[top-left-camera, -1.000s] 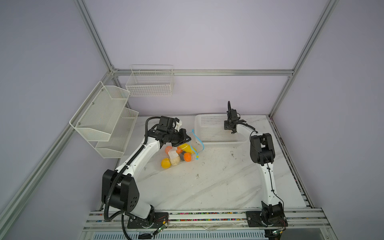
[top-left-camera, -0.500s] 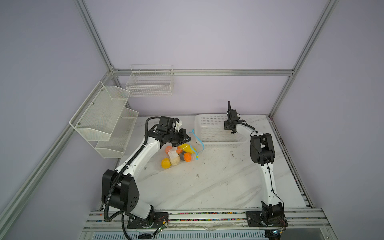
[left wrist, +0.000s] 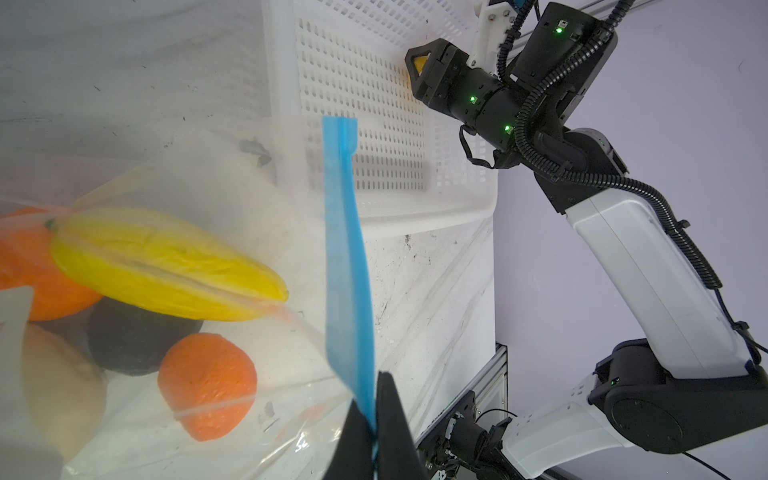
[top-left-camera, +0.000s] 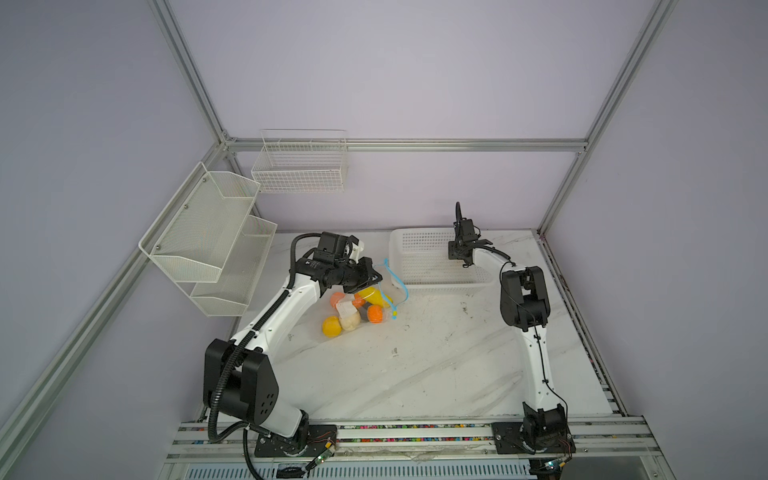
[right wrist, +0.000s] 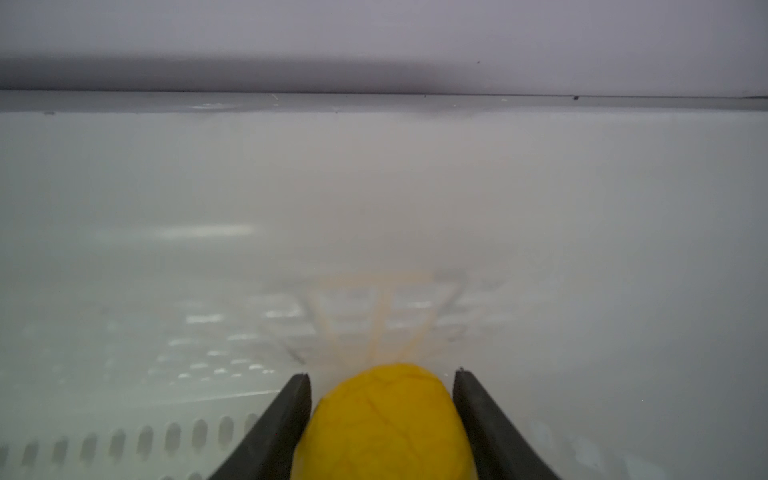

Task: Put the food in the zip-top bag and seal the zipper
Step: 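Lower the right gripper onto the yellow lemon in the basket and grasp it, then carry the yellow lemon with the right gripper toward the held bag mouth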

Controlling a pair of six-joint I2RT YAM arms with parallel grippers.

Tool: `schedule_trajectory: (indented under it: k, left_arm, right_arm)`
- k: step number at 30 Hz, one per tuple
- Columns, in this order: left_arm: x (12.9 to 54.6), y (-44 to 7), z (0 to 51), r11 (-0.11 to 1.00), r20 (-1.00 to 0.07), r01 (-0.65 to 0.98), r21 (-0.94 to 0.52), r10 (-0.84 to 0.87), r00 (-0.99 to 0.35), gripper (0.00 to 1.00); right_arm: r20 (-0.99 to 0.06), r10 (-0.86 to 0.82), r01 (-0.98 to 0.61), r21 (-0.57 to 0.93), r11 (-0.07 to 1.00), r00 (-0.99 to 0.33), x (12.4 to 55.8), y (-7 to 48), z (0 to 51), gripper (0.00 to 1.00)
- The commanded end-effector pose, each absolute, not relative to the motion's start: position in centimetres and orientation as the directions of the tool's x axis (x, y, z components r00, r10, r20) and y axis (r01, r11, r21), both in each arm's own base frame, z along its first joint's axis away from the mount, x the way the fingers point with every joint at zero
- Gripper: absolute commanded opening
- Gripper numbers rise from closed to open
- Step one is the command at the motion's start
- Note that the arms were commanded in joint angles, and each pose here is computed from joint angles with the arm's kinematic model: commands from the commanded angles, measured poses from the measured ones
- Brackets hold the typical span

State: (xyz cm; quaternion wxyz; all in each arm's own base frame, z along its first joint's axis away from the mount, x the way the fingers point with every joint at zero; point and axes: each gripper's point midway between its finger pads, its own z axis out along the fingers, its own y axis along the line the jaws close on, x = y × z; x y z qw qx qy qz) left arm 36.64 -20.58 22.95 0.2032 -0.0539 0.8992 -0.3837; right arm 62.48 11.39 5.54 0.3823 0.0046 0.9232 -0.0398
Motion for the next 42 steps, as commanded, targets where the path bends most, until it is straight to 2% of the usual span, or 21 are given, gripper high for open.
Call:
schedule_trajectory:
  k: [1,17,32,42]
  left_arm:
    - [36.5,-20.8,23.2,0.69,-0.334,0.075,-0.719,-0.25,-0.909,0.0]
    - [36.5,-20.8,23.2,0.691,-0.335,0.074,-0.719,-0.251,-0.908,0.0]
    - [36.3,-20.8,23.2,0.691,-0.336,0.076,-0.719,-0.25,-0.908,0.0]
    - [36.1,-20.7,23.3,0.691,-0.34,0.078,-0.719,-0.252,-0.906,0.0]
  right_arm:
    - [-0.719,-0.016,0.047,-0.067,0.997,-0.695,62.1,11.0,7.9,0.56]
    - [-0.732,-0.007,0.039,-0.046,0.998,-0.681,61.6,11.2,9.5,0.56]
    - [-0.723,0.051,-0.047,0.114,0.992,-0.689,60.5,13.8,10.0,0.56]
    - [-0.727,0.095,-0.134,0.25,0.959,-0.679,59.4,16.2,12.8,0.55]
